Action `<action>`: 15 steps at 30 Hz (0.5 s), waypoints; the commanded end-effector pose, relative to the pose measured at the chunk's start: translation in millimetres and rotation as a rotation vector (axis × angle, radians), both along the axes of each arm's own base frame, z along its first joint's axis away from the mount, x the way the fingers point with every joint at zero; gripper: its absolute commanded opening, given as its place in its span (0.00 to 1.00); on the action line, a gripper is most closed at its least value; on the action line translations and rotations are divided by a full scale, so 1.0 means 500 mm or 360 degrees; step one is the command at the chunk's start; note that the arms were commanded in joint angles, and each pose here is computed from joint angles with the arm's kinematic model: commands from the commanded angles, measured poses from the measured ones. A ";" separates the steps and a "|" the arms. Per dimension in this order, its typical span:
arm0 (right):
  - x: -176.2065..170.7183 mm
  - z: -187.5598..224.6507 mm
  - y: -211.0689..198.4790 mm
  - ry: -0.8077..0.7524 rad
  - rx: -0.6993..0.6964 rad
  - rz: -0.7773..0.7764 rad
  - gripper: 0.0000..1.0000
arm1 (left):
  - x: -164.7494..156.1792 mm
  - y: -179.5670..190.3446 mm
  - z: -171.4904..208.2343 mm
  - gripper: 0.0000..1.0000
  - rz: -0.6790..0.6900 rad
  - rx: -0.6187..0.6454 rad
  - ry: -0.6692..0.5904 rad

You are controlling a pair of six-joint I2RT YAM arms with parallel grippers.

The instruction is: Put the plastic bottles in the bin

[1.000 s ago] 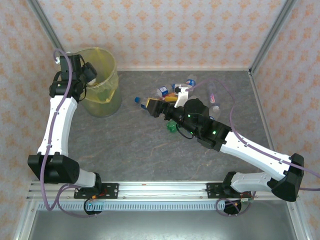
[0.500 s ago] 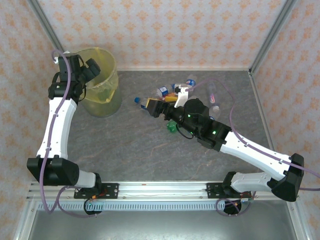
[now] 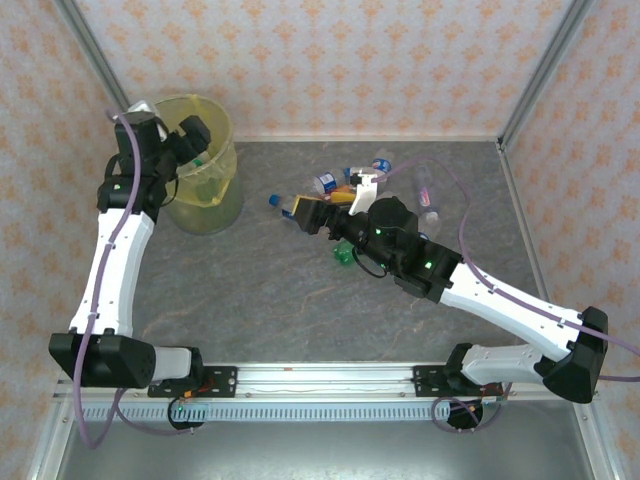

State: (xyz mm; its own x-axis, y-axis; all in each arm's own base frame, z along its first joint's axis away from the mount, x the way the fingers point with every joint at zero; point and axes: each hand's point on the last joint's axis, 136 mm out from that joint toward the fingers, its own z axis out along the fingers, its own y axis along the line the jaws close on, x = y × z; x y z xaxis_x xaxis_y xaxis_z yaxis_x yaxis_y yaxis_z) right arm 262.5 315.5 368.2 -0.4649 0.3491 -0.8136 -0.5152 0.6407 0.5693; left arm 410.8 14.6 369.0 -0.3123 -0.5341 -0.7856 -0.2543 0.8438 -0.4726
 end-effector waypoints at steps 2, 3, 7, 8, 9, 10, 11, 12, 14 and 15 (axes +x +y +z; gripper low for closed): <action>0.013 0.005 -0.002 -0.0016 0.0009 -0.0068 1.00 | 0.006 -0.101 0.022 0.95 -0.0168 0.0056 -0.0044; 0.015 0.004 -0.007 -0.0012 0.0008 -0.0090 1.00 | 0.007 -0.117 0.018 0.95 -0.0185 0.0055 -0.0032; 0.034 -0.024 -0.040 0.0060 -0.0017 -0.0268 1.00 | 0.010 -0.179 -0.009 0.94 -0.0253 0.0034 0.0017; 0.030 -0.013 -0.066 0.0065 0.0031 -0.0327 1.00 | 0.011 -0.197 -0.019 0.93 -0.0266 0.0030 0.0031; 0.030 -0.020 -0.078 0.0081 0.0044 -0.0364 1.00 | 0.010 -0.214 -0.032 0.93 -0.0276 0.0023 0.0050; 0.029 -0.028 -0.091 0.0097 0.0061 -0.0403 1.00 | 0.011 -0.233 -0.047 0.93 -0.0296 0.0013 0.0073; 0.029 -0.035 -0.104 0.0113 0.0081 -0.0445 1.00 | 0.012 -0.246 -0.066 0.92 -0.0299 0.0001 0.0103; 0.028 -0.039 -0.112 0.0117 0.0087 -0.0465 1.00 | 0.014 -0.258 -0.082 0.91 -0.0302 -0.0012 0.0129; 0.026 -0.044 -0.125 0.0117 0.0074 -0.0493 1.00 | 0.019 -0.277 -0.124 0.89 -0.0283 -0.0067 0.0201; 0.024 -0.041 -0.129 0.0112 0.0069 -0.0499 1.00 | 0.021 -0.284 -0.144 0.88 -0.0271 -0.0085 0.0235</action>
